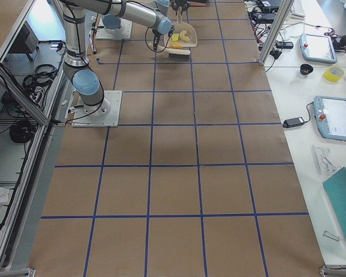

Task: Sweep and dump trash into bin
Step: 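Sweep the potato into the dustpan held by the left gripper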

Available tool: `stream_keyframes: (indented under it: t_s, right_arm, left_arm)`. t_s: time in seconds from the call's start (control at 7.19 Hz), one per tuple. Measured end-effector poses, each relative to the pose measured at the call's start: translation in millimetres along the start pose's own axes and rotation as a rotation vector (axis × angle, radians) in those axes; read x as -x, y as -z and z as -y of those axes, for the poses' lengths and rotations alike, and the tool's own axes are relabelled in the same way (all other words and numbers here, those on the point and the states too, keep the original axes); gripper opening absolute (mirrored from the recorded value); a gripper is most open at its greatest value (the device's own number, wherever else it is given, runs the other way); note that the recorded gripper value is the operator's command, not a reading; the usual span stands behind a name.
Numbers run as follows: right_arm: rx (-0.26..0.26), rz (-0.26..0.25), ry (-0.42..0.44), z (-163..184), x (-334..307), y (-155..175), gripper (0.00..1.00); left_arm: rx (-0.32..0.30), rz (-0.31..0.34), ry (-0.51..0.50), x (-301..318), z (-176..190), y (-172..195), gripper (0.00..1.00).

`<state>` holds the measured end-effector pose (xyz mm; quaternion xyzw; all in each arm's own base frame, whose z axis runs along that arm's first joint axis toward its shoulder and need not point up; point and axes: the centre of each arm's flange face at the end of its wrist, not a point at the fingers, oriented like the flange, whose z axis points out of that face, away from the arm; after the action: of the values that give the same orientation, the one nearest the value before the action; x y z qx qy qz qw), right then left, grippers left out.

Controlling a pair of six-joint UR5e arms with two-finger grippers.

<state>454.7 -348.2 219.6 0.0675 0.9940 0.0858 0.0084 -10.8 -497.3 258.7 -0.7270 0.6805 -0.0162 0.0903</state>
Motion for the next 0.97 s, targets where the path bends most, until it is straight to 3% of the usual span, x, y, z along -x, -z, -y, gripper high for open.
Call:
stream_keyframes:
  t_s: [0.42,0.69,0.97]
  right_arm:
    - [-0.026,0.051,-0.007,0,44,7,0.0]
    - [-0.023,0.088,-0.024,3,56,19,0.0]
    - [-0.047,0.013,-0.019,8,49,24,0.0]
  left_arm:
    - [0.009,-0.004,-0.018,2,-26,0,0.0]
    - [0.083,-0.002,-0.037,-2,-42,-6,0.0]
    - [0.171,0.008,-0.06,-12,-49,-19,0.0]
